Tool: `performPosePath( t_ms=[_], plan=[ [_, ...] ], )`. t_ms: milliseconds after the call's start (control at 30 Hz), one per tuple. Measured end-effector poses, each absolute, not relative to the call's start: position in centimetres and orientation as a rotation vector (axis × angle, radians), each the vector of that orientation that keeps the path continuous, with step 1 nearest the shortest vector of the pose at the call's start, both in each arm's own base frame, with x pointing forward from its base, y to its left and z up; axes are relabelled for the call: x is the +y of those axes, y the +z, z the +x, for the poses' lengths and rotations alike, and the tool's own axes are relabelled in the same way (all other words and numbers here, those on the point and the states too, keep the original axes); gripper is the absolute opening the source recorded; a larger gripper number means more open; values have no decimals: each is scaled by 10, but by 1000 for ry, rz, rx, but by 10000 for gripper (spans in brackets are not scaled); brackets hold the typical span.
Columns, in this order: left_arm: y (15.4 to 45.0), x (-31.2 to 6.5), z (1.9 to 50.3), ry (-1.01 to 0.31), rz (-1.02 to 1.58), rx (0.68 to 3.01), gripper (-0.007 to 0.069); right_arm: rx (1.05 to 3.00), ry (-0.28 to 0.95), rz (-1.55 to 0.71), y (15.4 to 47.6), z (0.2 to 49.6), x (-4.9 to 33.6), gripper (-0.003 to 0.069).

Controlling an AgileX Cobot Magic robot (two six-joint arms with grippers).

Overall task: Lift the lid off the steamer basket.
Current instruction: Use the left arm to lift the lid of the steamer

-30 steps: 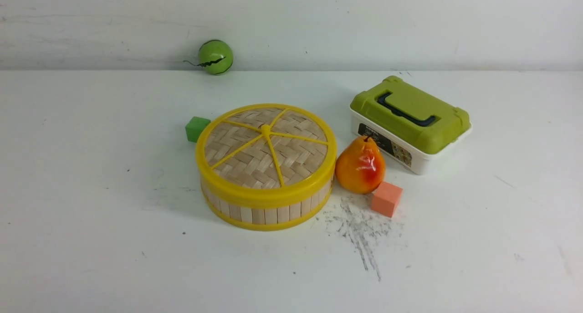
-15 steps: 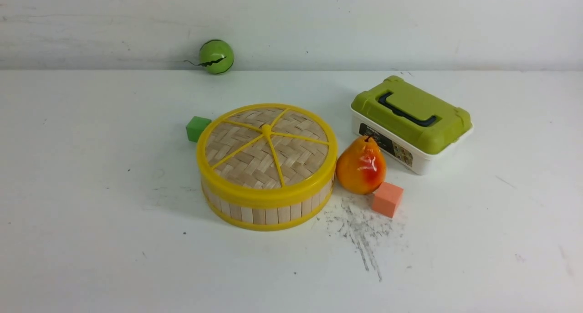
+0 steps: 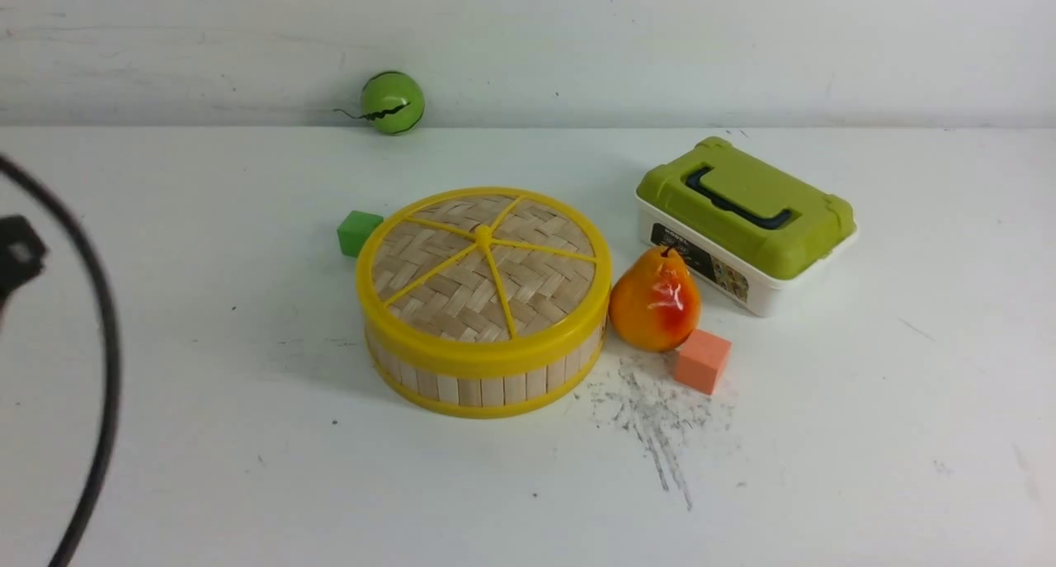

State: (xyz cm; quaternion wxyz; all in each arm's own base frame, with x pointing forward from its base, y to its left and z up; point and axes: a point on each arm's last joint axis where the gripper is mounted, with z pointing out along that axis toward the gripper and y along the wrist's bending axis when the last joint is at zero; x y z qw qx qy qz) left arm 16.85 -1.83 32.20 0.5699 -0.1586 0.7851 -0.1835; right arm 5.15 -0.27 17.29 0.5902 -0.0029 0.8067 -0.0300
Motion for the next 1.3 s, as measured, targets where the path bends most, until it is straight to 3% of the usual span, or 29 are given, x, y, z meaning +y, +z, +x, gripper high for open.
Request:
performPosePath(
  t_ms=[233,367,467,600,800,1000,1167,1300],
  plan=[
    [291,-30,227,-496,-524,2176,36,1878,-70,-7,173,52,-3,239],
    [291,-43,258,-493,-352,2401,35,1878,-70,-7,173,52,-3,239],
    [296,-56,275,-590,-184,2503,0,1878,-70,-7,173,52,-3,239],
    [312,-76,298,-792,-24,2473,-13,1878,-70,-7,173,52,-3,239],
    [330,-105,322,-861,98,2446,-13,1878,-70,-7,173,52,-3,239],
    [329,-151,353,-624,249,2572,-13,1878,-70,-7,173,52,-3,239],
    [323,-178,377,-319,234,2634,-11,1878,-70,-7,173,52,-3,239],
    [321,-191,391,-206,263,2606,52,1878,-70,-7,173,52,-3,239]
  ],
)
